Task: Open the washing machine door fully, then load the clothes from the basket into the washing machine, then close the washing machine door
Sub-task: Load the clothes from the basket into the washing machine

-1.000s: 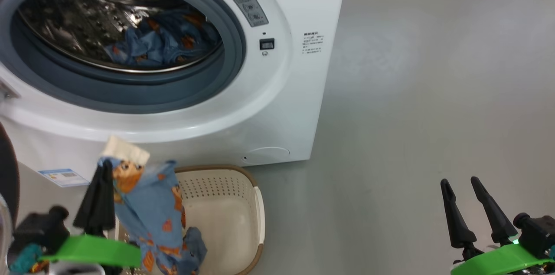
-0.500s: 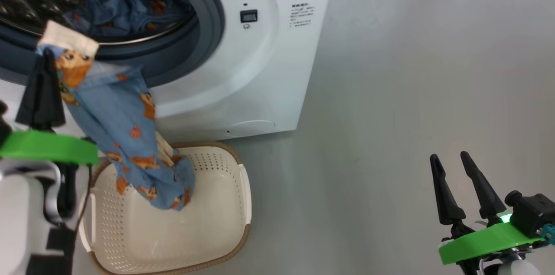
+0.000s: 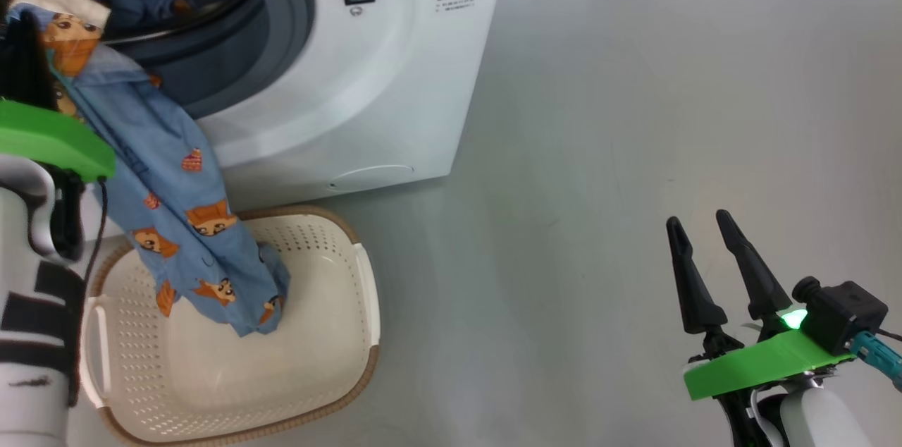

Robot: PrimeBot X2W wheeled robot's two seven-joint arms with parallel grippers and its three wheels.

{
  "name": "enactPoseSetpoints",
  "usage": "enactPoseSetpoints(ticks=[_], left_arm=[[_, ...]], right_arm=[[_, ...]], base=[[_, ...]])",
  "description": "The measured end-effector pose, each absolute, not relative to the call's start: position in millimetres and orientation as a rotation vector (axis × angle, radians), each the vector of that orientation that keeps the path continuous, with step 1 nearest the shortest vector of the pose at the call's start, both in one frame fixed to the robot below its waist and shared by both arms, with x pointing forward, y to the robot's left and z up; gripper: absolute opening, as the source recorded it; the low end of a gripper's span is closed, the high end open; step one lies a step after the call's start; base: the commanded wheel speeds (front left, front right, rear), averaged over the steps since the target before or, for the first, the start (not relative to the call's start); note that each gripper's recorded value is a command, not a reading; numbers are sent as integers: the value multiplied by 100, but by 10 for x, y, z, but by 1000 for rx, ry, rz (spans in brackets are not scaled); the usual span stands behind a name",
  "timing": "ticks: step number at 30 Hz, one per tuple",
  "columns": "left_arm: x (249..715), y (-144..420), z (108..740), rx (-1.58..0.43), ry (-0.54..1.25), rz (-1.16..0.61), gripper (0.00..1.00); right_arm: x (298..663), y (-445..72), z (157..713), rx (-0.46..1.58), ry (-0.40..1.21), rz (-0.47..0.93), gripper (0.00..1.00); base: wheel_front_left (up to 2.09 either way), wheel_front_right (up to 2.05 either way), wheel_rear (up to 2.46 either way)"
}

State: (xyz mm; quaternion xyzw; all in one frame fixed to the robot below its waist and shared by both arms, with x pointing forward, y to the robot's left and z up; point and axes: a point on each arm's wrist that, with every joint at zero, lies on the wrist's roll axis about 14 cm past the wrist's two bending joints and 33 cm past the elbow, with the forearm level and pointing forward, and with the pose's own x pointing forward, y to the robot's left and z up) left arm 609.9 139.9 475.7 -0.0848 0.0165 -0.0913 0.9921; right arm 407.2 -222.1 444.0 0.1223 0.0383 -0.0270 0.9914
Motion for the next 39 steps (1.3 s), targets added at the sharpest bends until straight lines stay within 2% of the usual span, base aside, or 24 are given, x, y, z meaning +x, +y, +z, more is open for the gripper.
enactPoseSetpoints(ticks=[16,19,29,33,39], left_arm=[[6615,1215,4186,-124,226,-192,0],[6759,1185,4288,-120,193,-197,0],[7113,1188,5106,-125,-110,-189,0],[7122,1243,5119,-125,-126,-171,0],[7046,1271,4738,-113,-21,-165,0]], right_arm=[[4140,-2286,4245,242,123,-94,100],[4142,-2310,4214,241,130,-105,100],[4185,-2340,4138,243,142,-124,100],[4224,-2329,4140,245,138,-121,100],[4259,-2304,4142,241,135,-112,100]], base=[[0,0,0],[0,0,0],[0,0,0],[0,0,0],[0,0,0]])
